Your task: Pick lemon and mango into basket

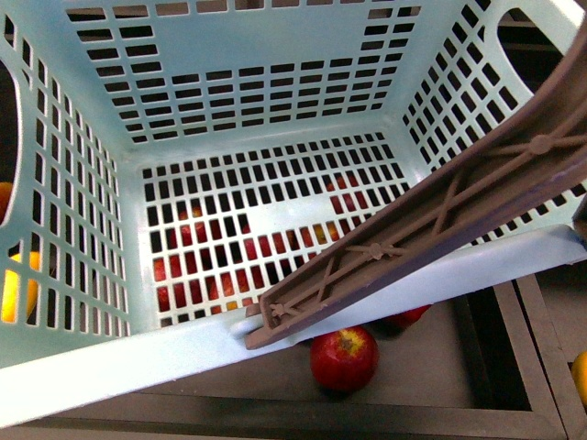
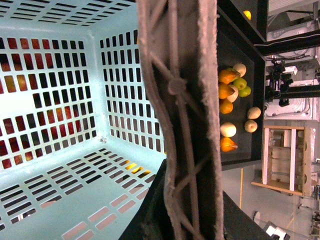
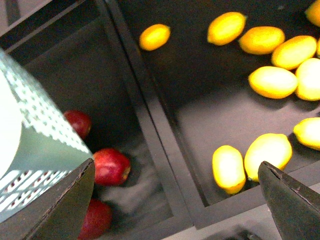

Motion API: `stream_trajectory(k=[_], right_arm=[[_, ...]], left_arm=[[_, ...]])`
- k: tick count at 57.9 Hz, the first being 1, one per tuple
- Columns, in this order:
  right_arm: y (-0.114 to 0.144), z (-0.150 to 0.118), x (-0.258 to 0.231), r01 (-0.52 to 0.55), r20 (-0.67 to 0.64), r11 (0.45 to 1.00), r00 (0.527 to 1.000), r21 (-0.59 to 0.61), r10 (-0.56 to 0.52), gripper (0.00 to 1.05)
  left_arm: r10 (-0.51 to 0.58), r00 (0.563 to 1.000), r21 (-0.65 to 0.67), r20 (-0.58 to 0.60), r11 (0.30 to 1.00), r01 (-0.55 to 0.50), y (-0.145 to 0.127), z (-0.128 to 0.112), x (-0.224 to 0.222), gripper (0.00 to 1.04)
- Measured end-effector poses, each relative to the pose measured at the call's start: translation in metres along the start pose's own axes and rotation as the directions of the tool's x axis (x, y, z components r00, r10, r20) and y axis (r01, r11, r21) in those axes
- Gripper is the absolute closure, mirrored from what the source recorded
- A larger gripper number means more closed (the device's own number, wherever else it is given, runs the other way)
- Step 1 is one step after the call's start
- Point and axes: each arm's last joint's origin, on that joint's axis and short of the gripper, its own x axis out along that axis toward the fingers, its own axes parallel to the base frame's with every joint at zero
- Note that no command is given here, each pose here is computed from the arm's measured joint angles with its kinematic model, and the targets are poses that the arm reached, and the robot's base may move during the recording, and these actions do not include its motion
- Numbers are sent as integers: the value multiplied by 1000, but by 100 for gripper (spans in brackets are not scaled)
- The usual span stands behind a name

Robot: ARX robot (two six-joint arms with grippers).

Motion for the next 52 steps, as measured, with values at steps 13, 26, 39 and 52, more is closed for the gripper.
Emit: stream_trajectory(k=[13, 26, 39, 52], right_arm=[[-24, 32, 45, 158, 21, 977, 986, 145, -163, 9], [-60, 61, 127, 339, -73, 904, 941, 259, -332, 9], [-83, 35, 183, 424, -225, 858, 901, 288, -370, 9], [-97, 16, 220, 473, -310, 831, 869, 294, -385, 9]], left_arm=[[5, 1000, 2, 7, 1000, -5, 0, 0, 0, 98], [2, 1000, 2, 3, 1000, -2, 0, 0, 0, 98], [4, 1000, 2, 5, 1000, -4, 0, 0, 0, 98], [4, 1000, 3, 6, 1000, -4, 0, 0, 0, 98]])
